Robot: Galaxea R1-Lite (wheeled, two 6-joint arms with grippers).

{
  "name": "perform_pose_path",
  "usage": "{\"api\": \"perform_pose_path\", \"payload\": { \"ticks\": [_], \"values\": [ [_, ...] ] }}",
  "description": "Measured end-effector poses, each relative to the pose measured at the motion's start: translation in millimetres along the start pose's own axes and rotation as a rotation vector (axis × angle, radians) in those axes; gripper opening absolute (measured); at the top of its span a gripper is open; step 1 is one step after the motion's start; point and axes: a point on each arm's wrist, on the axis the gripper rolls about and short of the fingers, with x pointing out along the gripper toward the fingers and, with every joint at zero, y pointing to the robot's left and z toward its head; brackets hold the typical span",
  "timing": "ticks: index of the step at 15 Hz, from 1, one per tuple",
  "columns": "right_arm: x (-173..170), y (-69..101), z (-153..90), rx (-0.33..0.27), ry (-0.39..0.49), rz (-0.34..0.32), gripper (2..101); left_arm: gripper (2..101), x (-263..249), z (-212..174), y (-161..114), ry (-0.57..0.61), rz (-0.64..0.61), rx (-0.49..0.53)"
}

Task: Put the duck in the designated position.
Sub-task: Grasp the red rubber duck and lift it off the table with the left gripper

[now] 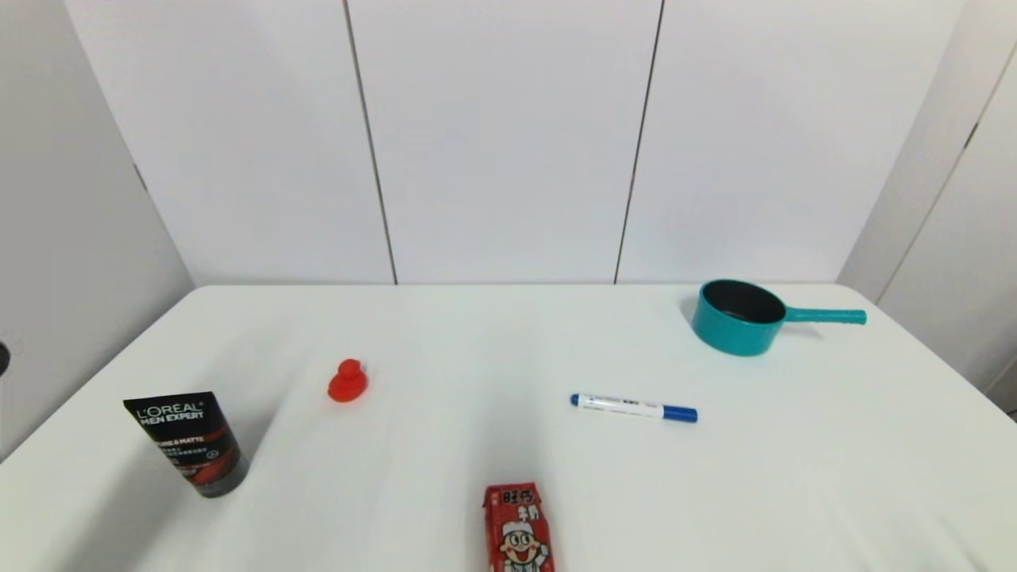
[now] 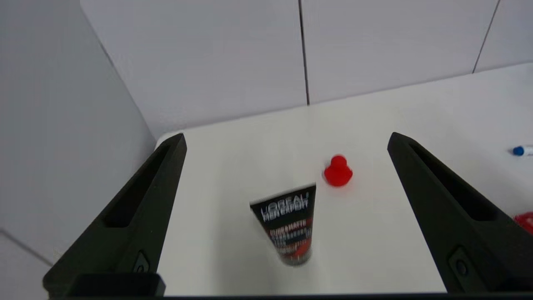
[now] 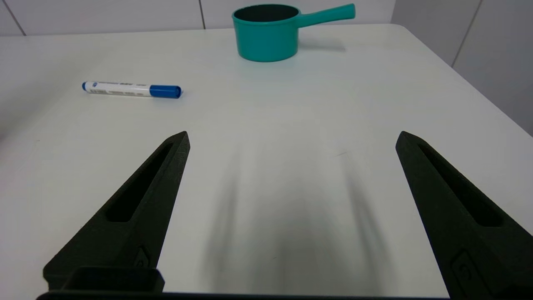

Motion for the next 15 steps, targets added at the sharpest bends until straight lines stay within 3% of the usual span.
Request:
{"api": "perform_pose_path", "payload": {
  "ticks": [8,15],
  "values": [
    [0.0,0.0,0.0,0.000,0.000,0.000,98.0,97.9,90.7,83.7,12.0,-0.023,-0.057,0.036],
    [0.0,0.0,0.0,0.000,0.000,0.000,98.0,97.9,171.8,92.3,10.7,0.083,-0.088,0.066]
  ]
}}
